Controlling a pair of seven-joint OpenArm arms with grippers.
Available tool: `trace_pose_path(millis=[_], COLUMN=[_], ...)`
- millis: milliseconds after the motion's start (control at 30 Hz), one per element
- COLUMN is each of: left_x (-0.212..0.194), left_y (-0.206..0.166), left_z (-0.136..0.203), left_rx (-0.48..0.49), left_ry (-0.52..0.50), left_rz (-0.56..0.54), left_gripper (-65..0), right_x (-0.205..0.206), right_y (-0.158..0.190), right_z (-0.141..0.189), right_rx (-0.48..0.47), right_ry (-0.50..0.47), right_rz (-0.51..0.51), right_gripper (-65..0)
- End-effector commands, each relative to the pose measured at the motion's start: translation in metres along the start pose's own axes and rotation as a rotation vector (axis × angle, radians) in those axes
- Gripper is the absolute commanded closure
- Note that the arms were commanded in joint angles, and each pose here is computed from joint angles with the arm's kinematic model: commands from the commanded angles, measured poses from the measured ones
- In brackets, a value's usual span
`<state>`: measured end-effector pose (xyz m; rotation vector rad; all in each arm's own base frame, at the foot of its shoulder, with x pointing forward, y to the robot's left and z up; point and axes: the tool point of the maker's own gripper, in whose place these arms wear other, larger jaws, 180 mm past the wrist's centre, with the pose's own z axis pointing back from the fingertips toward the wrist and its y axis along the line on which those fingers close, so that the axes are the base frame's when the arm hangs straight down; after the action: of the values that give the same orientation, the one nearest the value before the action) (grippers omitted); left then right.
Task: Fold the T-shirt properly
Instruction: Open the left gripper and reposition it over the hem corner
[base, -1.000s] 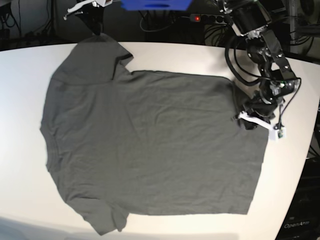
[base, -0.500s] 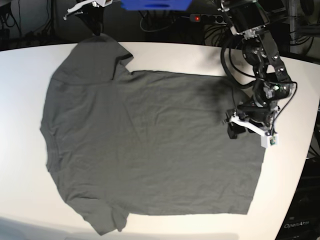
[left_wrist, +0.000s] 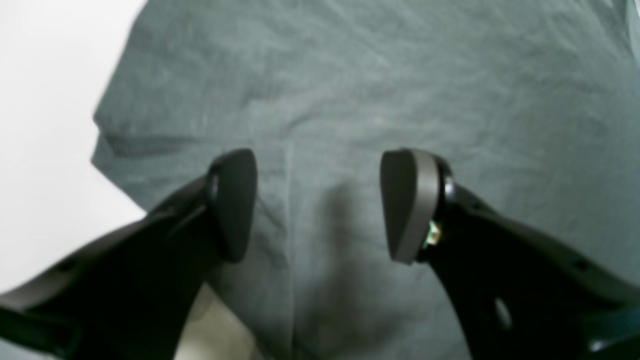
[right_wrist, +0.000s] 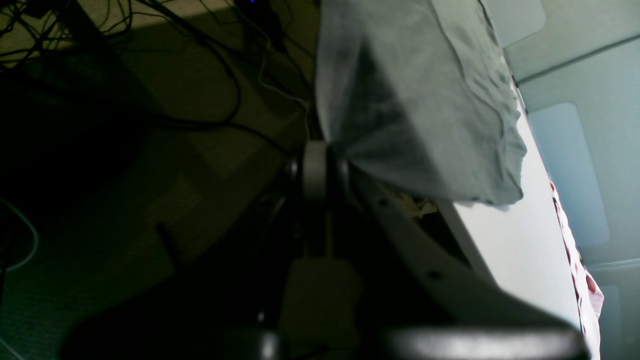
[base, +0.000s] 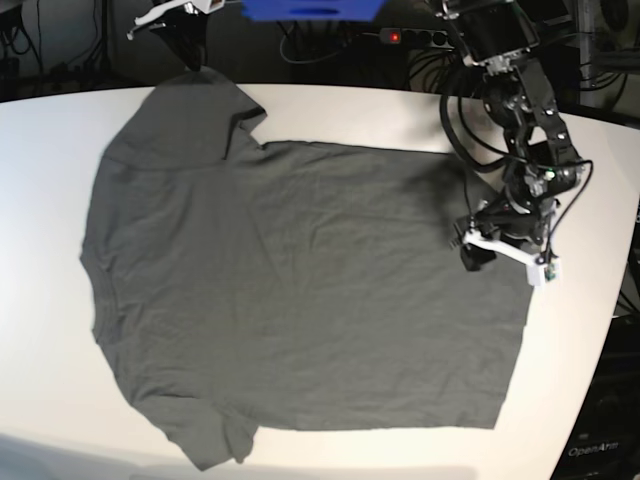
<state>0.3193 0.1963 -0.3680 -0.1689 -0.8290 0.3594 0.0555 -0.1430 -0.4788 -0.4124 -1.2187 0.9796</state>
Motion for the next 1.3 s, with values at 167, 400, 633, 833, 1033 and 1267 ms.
trace_pose_path(millis=[167,400,633,833,1033,1267], left_x=[0.004,-0.005,0.001,-0.008,-0.011,-0.01], left_y=[0.01,0.014,0.012,0.012,0.014,0.014], left_z=[-0.005,-0.012,-0.018,-0.028,-0.033,-0.032], left_rx=[0.067,0.077,0.07,0.067,0.068,0.068], left_ry=[-0.01,0.02,-0.005,0.029,0.023,0.018], left_rz=[-0.052,-0.051,-0.045,-0.031,-0.025,-0.026], left_gripper=[-38.8,-38.8,-38.8,-38.7,-38.7,-24.6], right_x=[0.001,0.002,0.002,0.001,0.001,0.001], right_y=[-0.003,-0.003,-0.003,-0.003,-0.003,-0.004], right_z=[0.006,0.005,0.005,0.005,0.005,0.005], right_rx=[-0.012,-0.012,-0.012,-0.013,-0.013,-0.014], right_ry=[-0.009,-0.013,-0.011,-0.01,-0.01,-0.009], right_rz=[0.02,0.019,0.02,0.02,0.02,0.021], right_gripper=[0.0,0.0,0.0,0.0,0.0,0.0])
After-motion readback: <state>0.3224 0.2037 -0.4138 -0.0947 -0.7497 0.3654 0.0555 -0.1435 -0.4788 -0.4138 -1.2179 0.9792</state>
